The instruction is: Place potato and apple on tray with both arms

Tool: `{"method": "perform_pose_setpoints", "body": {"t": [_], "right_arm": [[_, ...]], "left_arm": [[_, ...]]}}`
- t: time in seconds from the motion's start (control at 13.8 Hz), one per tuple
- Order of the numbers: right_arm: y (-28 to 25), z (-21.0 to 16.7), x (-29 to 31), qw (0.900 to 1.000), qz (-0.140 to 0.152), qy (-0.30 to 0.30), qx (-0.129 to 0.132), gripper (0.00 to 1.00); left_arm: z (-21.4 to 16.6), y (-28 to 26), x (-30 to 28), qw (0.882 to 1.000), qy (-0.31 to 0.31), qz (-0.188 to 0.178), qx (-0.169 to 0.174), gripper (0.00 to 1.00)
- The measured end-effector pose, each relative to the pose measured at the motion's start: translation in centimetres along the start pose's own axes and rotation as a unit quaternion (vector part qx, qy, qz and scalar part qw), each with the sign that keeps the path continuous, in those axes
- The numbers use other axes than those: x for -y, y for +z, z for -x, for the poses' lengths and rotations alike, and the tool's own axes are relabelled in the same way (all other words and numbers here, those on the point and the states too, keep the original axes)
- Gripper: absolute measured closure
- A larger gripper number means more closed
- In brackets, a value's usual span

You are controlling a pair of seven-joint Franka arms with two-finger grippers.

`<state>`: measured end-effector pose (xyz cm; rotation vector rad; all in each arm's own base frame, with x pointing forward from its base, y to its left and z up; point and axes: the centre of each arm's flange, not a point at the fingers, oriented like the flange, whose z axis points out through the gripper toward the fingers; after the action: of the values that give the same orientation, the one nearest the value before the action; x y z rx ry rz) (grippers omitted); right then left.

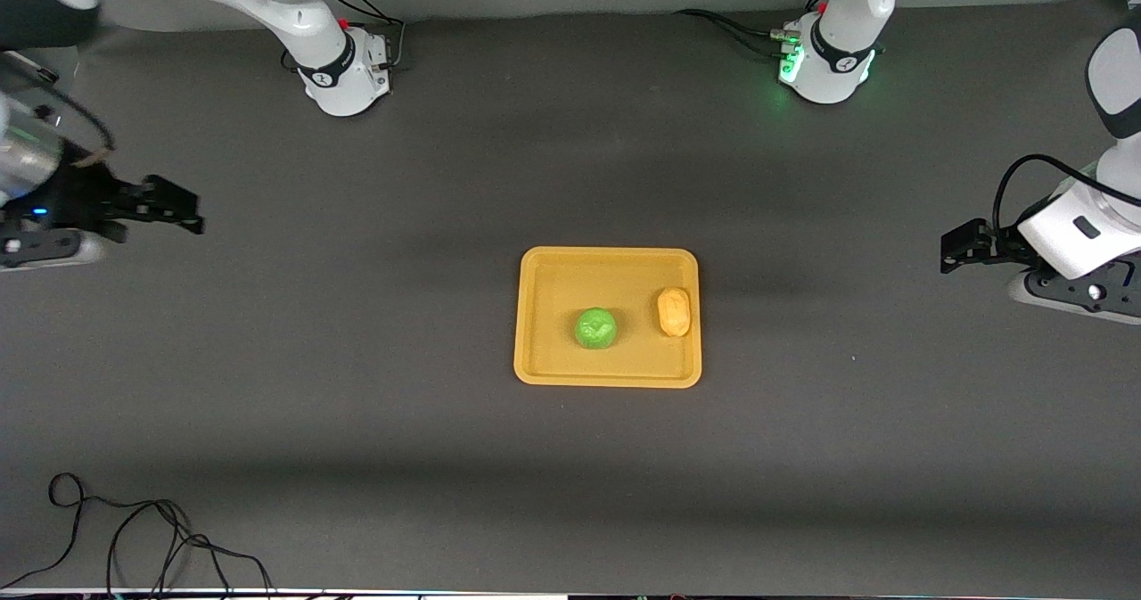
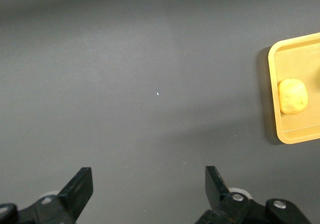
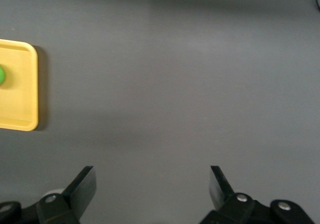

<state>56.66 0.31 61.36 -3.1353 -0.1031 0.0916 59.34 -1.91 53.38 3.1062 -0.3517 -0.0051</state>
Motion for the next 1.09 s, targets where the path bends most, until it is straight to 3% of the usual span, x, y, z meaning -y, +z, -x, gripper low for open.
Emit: {"method": "perform_pose_setpoints", "body": {"t": [0.14, 1.09], "right_arm": [[0.3, 0.2, -2.4, 1.000, -0.002, 0.009, 0.000, 0.00], [0.3, 0.4, -3.2, 1.000, -0.002, 0.017, -0.002, 0.00]], "left_arm": [[-0.1, 0.1, 0.0, 1.000, 0.000, 0.002, 0.001, 0.00], [-0.2, 0.2, -0.8, 1.000, 0.006, 0.004, 0.001, 0.00]]}}
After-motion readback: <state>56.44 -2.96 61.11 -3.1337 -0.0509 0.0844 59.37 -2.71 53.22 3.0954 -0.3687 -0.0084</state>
